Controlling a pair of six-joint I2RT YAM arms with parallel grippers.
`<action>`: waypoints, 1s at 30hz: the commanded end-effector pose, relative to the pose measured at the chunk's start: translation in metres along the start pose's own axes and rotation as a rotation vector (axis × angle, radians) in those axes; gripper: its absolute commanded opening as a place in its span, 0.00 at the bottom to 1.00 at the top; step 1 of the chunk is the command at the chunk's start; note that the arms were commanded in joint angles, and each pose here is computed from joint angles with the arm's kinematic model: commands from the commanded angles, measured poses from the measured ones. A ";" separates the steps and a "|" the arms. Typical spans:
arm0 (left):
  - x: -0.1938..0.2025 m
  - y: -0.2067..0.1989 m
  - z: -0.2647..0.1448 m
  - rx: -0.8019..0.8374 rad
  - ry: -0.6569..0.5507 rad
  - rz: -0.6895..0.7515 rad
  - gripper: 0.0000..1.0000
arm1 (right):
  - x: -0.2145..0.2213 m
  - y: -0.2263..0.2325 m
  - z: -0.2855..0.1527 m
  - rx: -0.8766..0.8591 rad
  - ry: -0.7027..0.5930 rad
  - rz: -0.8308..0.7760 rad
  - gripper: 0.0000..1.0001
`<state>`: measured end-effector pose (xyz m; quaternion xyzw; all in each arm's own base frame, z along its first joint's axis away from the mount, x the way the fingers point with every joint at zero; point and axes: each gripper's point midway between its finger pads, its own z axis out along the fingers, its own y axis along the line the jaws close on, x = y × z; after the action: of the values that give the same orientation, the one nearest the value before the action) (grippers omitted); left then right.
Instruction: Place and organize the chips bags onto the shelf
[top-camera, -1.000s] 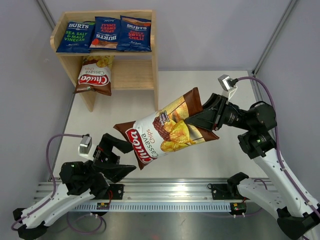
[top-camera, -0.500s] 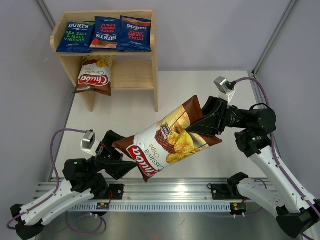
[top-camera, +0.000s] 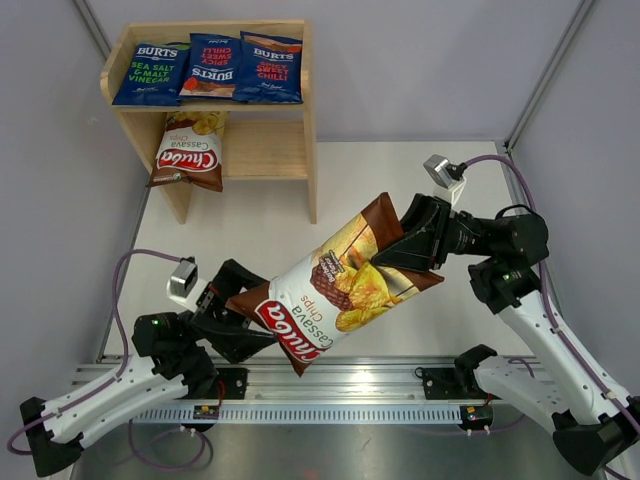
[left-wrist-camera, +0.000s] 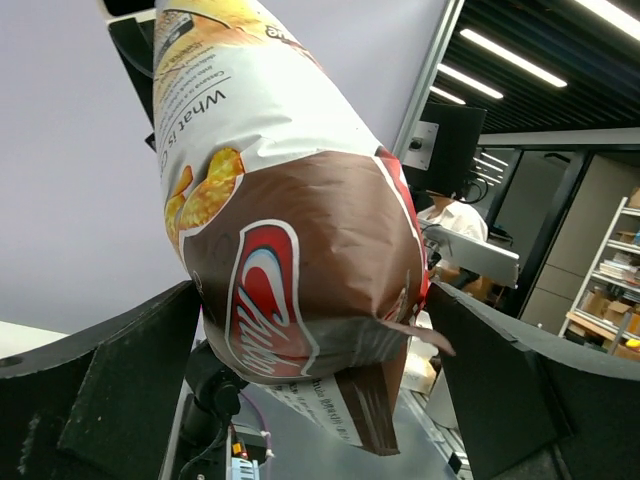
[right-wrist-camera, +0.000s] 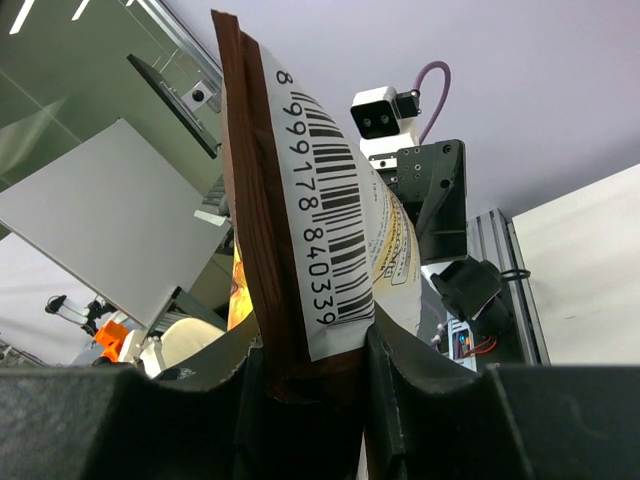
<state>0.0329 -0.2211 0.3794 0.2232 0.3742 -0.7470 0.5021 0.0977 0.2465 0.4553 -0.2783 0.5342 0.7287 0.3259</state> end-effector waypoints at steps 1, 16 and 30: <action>-0.018 -0.037 0.003 0.162 -0.037 0.030 0.99 | -0.005 -0.007 0.003 0.015 -0.028 -0.037 0.00; -0.011 0.015 0.000 -0.122 -0.036 -0.022 0.27 | 0.001 -0.033 0.000 0.087 -0.021 -0.131 0.00; -0.020 0.095 -0.060 -0.615 -0.240 -0.095 0.00 | -0.027 -0.088 -0.053 0.701 -0.168 -0.221 1.00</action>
<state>0.0879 -0.2054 0.3335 0.0696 0.5056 -0.6856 0.5191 0.1591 0.2357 0.4184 -0.1966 0.6407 0.5800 0.4632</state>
